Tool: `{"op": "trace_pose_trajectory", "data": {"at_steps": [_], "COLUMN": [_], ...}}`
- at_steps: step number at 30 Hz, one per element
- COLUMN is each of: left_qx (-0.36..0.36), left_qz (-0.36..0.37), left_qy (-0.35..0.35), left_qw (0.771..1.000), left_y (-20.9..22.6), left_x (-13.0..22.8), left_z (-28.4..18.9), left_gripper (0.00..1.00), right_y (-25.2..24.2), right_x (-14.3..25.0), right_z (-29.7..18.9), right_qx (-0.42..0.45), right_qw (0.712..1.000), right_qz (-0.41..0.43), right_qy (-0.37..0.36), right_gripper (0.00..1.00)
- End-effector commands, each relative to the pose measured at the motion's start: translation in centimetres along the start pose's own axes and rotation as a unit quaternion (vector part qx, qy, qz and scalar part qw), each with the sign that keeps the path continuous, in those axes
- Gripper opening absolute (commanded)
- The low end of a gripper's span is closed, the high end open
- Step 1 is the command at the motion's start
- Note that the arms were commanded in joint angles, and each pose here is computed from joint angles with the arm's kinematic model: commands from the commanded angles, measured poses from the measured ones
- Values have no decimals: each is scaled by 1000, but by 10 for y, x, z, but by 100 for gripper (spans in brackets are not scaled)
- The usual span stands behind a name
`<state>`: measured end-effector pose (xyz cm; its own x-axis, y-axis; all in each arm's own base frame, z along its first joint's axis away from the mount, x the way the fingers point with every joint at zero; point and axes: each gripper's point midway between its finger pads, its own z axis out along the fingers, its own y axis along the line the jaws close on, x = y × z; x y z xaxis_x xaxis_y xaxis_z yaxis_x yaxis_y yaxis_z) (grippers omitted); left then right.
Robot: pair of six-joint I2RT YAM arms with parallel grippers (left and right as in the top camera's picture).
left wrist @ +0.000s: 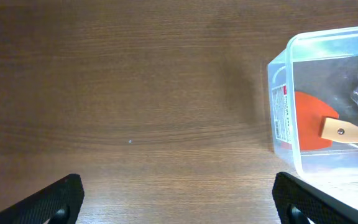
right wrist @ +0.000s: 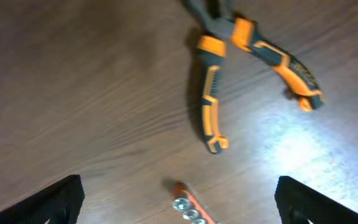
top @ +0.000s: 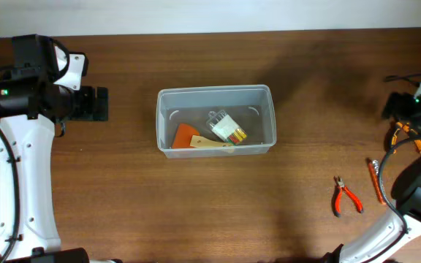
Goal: Pack container
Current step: 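Position the right gripper above the orange-black pliers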
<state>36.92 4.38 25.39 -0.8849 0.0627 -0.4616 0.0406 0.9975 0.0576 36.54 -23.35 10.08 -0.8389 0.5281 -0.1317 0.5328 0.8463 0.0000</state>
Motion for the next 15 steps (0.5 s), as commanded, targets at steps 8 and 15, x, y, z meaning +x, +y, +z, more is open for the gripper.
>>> {"op": "trace_pose_trajectory", "data": {"at_steps": [8, 15], "left_qx": [-1, -1], "left_qz": [-4, -4], "left_qy": [-5, -5], "left_qw": [1000, 1000], "left_y": [1, 1], "left_x": [-4, -4], "left_z": [-1, -1], "left_gripper": [99, 99], "right_y": [9, 1], "right_x": [-6, -14], "right_z": [22, 31], "right_qx": [-21, -4], "right_qw": [998, 999], "right_qz": [-51, -48], "right_qy": [5, -4], "right_gripper": [99, 99]}}
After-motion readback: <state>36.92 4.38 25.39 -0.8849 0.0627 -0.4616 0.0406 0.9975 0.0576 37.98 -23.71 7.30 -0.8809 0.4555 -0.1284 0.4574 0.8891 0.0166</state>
